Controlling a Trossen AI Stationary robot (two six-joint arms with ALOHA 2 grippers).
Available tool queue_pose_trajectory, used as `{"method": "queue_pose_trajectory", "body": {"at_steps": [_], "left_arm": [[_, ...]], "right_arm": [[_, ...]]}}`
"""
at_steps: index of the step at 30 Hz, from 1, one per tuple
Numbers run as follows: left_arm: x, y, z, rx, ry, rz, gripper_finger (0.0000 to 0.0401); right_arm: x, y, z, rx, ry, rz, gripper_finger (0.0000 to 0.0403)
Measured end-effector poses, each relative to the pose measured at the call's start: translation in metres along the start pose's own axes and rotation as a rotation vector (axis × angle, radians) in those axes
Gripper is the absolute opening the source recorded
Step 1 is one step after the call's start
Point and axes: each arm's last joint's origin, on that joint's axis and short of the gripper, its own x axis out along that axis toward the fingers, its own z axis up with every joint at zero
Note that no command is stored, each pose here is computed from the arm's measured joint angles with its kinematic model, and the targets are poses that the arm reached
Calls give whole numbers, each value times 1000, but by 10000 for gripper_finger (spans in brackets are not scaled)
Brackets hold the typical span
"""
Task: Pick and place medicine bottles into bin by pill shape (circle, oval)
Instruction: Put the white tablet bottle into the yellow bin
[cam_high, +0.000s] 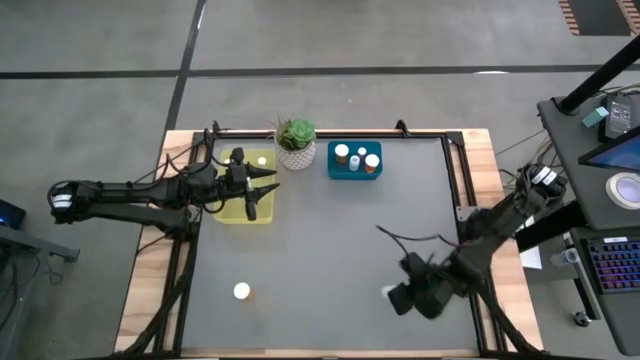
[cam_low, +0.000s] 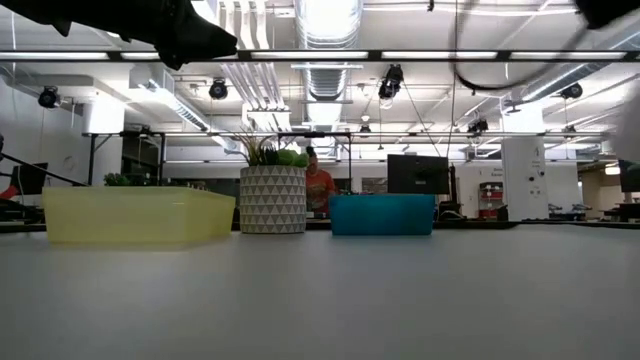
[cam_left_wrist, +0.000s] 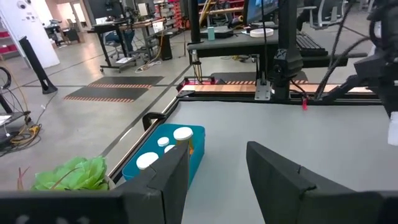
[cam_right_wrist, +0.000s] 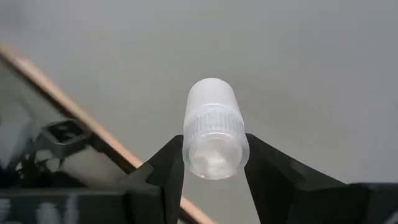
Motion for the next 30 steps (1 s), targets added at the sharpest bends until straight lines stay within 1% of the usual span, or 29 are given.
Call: {"method": "queue_pose_trajectory", "body": {"at_steps": [5,11,14,16,18,20,23,25,27,30], "left_arm": [[0,0,0,4,0,0,144],[0,0,0,4,0,0,144],[0,0,0,4,1,0,144],[0,0,0,3,2,0,144],[0,0,-1,3,3,0,144],[0,0,0,3,2,0,144],[0,0,-1,2,3,0,144],[1,0,-1,2,6,0,144],[2,-1,-2,-1,11,-1,144],[3,-1,-2,-2,15,-1,144]], "right_arm": [[-4,21,35,-273,-75,178,137],[-17,44,74,-622,-226,399,137],[-25,54,90,-790,-337,498,137],[-32,63,100,-923,-432,600,137],[-41,72,109,-1062,-503,742,137],[-49,77,117,-1175,-550,879,137],[-59,80,127,-1307,-594,1046,137],[-64,80,133,-1376,-632,1118,137],[-68,81,137,-1426,-682,1152,137],[-70,81,141,-1467,-748,1155,137]]}}
